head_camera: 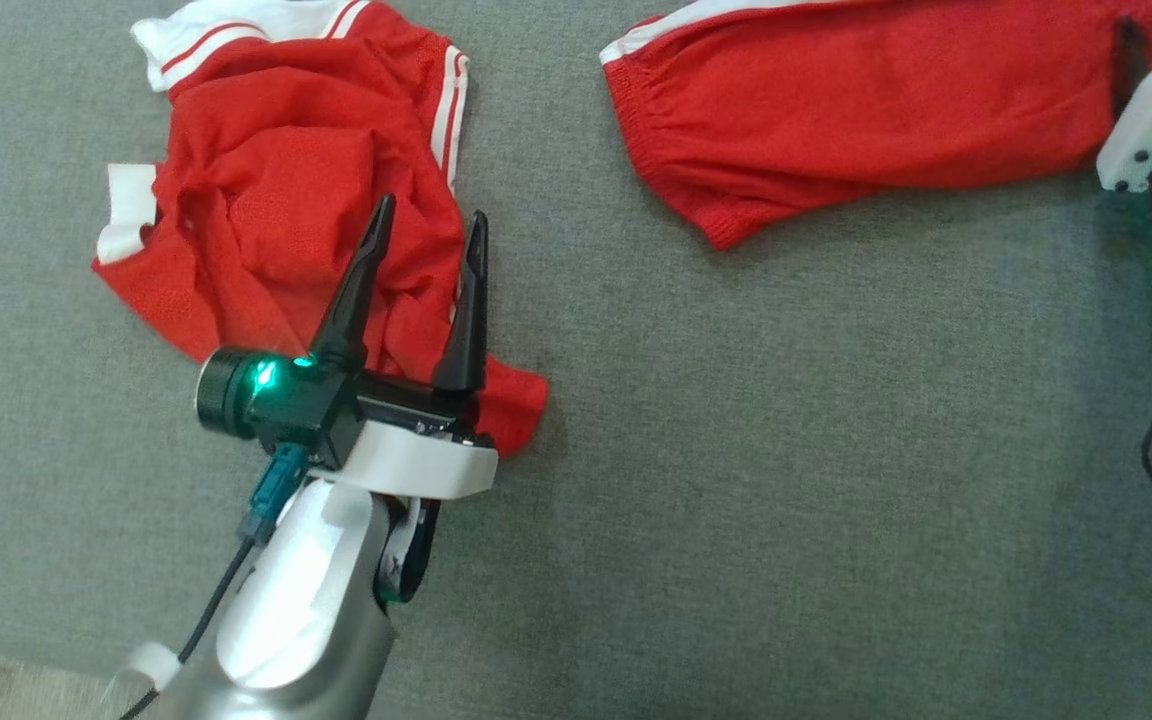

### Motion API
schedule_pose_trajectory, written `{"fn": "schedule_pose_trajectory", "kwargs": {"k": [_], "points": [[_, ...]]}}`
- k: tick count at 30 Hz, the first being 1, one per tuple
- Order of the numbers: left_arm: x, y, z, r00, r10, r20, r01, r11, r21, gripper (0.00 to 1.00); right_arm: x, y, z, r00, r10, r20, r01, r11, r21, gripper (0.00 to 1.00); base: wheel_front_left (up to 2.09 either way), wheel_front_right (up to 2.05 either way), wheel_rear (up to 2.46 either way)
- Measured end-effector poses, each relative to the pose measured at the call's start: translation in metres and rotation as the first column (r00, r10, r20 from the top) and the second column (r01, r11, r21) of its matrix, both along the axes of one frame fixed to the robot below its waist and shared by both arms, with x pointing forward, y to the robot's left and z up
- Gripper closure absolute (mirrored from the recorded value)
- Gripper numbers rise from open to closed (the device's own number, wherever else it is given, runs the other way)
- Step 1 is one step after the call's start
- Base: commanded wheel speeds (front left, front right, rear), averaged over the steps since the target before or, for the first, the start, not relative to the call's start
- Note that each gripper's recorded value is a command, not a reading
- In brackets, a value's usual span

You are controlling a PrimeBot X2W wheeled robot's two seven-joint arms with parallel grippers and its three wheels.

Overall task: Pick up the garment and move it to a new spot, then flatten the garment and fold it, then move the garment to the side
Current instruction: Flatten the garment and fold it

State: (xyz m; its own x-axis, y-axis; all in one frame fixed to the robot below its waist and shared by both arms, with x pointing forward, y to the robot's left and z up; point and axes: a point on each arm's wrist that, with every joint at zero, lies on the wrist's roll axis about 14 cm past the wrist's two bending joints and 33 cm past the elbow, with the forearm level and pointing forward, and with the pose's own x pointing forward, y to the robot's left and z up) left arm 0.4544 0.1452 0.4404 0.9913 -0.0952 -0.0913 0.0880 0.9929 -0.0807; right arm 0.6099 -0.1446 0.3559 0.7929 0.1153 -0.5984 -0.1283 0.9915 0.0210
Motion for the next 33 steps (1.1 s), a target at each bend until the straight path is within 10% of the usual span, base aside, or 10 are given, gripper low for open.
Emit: {"fn": "schedule_pose_trajectory", "kwargs": {"k": [1, 3, 33], "points": [[0.001, 0.000, 0.001, 1.000, 0.002, 0.002, -0.002, 1.000, -0.001, 0.00, 0.001, 0.001, -0.001, 1.000, 0.013, -0.012, -0.013, 1.000, -0.013, 0.12, 0.00, 0.00, 0.00], [0.001, 0.000, 0.001, 1.000, 0.004, 0.003, -0.004, 1.000, -0.004, 0.00, 0.002, 0.005, -0.001, 0.999, 0.032, -0.031, -0.033, 0.999, -0.024, 1.00, 0.00, 0.00, 0.00], [-0.005, -0.024, 0.047, 0.991, -0.049, 0.123, 0.053, 0.998, -0.029, 0.00, -0.075, -0.183, 0.061, 0.960, -0.255, 0.115, 0.271, 0.951, -0.149, 1.00, 0.00, 0.00, 0.00]]}}
